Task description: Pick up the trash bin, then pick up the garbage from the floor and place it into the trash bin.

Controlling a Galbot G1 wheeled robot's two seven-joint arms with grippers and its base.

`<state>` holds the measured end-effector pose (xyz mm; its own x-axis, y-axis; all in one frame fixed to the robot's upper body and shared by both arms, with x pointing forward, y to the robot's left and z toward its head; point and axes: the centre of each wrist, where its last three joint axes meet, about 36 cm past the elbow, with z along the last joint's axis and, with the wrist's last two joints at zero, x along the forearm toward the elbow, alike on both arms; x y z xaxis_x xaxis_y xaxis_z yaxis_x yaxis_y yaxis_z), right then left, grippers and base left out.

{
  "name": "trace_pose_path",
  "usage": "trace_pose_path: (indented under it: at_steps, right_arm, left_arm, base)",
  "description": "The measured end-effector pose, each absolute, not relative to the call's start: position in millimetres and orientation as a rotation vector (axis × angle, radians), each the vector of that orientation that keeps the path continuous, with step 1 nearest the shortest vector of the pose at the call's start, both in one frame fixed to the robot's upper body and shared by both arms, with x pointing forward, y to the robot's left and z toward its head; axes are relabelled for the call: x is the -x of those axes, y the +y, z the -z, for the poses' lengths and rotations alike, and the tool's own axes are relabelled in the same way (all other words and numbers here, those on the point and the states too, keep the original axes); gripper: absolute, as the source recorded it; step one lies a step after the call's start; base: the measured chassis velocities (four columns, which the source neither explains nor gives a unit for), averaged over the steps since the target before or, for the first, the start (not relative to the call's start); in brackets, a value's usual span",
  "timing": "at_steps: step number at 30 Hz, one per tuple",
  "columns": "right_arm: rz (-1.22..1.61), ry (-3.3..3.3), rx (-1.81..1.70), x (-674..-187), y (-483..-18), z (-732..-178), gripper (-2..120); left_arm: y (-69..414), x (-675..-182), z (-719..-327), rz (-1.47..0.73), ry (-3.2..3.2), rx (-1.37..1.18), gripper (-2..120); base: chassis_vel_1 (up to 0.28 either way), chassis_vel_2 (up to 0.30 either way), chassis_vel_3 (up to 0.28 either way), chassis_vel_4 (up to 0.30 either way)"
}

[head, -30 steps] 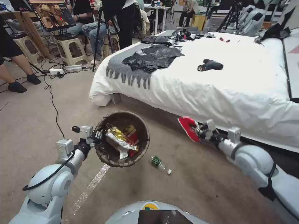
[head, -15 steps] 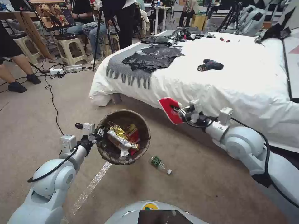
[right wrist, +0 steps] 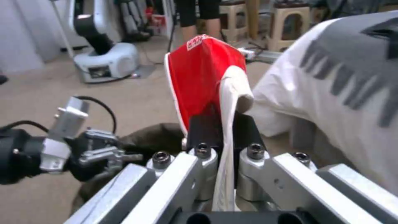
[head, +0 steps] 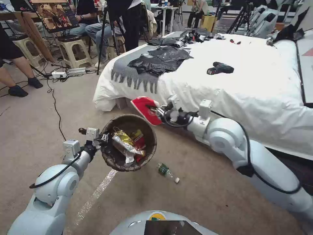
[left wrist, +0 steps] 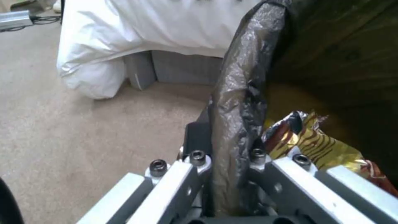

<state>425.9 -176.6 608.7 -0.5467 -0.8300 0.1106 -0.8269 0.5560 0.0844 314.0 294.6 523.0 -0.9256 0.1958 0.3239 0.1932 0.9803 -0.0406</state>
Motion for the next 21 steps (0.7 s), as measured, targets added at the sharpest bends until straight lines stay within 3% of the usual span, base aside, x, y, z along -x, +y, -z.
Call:
trace_pose_path:
  at_steps: [21]
  right_arm:
    - [0.016, -2.504, -1.477, -420, -134, -591, 0]
  left_arm:
    - [294, -313, -526, -0.062, -2.788, 0.266, 2]
  base:
    - [0.000, 0.000, 0.000, 0.000]
